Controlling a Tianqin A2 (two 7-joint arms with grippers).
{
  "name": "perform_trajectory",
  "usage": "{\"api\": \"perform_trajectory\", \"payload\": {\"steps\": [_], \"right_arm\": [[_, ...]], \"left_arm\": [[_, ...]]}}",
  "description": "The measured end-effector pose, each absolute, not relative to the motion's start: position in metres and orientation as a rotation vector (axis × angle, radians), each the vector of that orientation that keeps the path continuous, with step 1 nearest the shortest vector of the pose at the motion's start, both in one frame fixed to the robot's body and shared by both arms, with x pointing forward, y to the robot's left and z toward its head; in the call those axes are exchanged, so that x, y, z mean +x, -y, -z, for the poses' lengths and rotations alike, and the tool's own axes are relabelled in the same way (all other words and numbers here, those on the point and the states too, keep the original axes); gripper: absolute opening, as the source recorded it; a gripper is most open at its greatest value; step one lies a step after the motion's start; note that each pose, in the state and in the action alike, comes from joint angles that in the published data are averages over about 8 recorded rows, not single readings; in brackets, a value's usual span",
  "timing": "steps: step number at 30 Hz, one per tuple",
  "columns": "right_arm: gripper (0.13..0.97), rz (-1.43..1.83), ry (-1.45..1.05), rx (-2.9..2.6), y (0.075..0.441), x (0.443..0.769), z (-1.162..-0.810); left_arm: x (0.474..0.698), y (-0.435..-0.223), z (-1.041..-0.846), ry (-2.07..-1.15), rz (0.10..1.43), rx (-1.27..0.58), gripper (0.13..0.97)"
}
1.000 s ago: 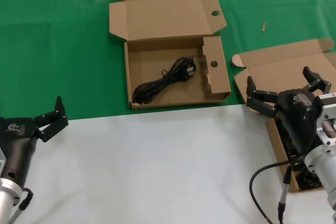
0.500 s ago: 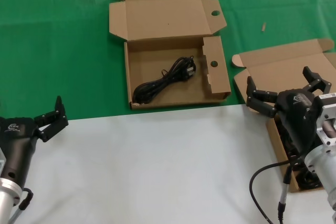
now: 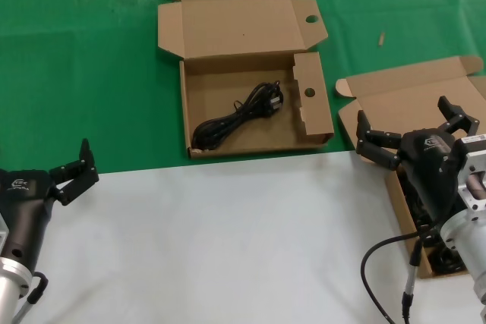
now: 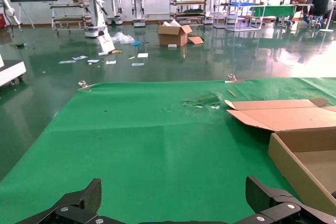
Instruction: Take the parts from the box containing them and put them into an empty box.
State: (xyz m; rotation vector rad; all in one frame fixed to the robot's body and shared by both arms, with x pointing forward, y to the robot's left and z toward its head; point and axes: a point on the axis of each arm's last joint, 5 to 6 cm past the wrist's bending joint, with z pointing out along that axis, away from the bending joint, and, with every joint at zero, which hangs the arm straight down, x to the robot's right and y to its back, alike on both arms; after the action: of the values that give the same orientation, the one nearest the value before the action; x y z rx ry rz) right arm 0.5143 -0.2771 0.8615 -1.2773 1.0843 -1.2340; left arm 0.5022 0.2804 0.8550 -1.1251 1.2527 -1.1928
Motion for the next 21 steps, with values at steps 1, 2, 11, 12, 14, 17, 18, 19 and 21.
{"api": "perform_trajectory", "payload": {"steps": [1, 2, 11, 12, 14, 17, 18, 19, 21], "right_arm": [[0.966, 1.234, -1.084, -1.277, 0.2771, 0.5143, -0.8615], [0.966, 1.234, -1.084, -1.277, 0.2771, 0.5143, -0.8615], [0.966, 1.234, -1.084, -1.277, 0.2771, 0.5143, -0.8615], [0.966, 1.234, -1.084, -1.277, 0.2771, 0.5143, -0.8615], [0.966, 1.234, -1.084, -1.277, 0.2771, 0.5143, -0.8615], [0.966, 1.234, -1.084, -1.277, 0.2771, 0.5143, -0.8615], [0.966, 1.234, -1.084, -1.277, 0.2771, 0.5143, -0.8615], [0.966, 1.234, -1.084, -1.277, 0.2771, 0.5143, -0.8615], [0.966, 1.234, -1.084, -1.277, 0.2771, 0.5143, -0.8615]], "left_arm": [[0.5022, -0.2804, -0.8550, -1.253, 1.193, -1.125, 0.966], [0.5022, -0.2804, -0.8550, -1.253, 1.193, -1.125, 0.966], [0.5022, -0.2804, -0.8550, -1.253, 1.193, -1.125, 0.966], [0.5022, -0.2804, -0.8550, -1.253, 1.193, -1.125, 0.966], [0.5022, -0.2804, -0.8550, -1.253, 1.193, -1.125, 0.966], [0.5022, -0.2804, -0.8550, -1.253, 1.193, -1.125, 0.966], [0.5022, -0.2804, -0.8550, -1.253, 1.193, -1.125, 0.966], [0.5022, -0.2804, -0.8550, -1.253, 1.193, -1.125, 0.966], [0.5022, -0.2804, -0.8550, -1.253, 1.193, -1.125, 0.966]]}}
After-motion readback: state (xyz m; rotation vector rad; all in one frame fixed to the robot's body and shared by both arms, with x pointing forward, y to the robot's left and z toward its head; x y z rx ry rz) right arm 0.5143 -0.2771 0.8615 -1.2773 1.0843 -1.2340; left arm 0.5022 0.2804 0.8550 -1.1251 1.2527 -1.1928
